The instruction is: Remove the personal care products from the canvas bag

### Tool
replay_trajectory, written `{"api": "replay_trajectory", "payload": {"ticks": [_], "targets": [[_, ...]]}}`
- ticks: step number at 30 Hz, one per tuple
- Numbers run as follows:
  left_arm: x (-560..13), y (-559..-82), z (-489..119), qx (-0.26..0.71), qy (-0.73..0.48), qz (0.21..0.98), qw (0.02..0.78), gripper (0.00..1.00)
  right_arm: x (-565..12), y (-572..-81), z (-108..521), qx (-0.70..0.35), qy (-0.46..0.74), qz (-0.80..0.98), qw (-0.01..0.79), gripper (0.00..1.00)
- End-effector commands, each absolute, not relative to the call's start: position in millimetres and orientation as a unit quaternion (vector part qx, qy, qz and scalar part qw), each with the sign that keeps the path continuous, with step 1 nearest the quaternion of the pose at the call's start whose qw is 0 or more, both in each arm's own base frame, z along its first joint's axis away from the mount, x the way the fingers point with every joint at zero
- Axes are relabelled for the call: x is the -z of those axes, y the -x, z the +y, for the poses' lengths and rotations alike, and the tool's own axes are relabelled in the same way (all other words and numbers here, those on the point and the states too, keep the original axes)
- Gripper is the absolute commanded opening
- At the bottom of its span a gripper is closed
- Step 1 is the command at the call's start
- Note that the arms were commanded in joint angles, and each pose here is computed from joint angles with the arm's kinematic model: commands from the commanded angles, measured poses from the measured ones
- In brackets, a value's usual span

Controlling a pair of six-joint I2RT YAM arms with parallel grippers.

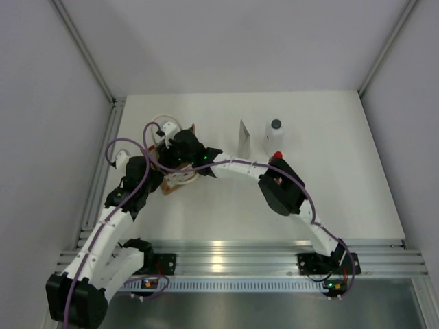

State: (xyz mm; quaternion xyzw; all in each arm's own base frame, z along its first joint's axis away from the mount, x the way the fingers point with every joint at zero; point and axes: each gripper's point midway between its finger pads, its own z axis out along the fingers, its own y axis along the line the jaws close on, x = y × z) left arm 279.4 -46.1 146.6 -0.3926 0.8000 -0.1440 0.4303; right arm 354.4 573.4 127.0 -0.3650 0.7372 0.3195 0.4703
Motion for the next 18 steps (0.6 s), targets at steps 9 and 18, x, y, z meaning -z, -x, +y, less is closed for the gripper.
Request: {"api": "replay_trajectory", "payload": {"ticks": [9,18], "targets": [[-157,-288,-43,0.145,0.393,0.788,0.452,0.0,-290,-346,561,-0.36,0.331,0.634,0.599,0.0],[-156,-288,-42,0.141,0.394,0.787,0.453,0.0,-322,-337,548,-0.365,0.329,0.617,0.614,0.0]]}}
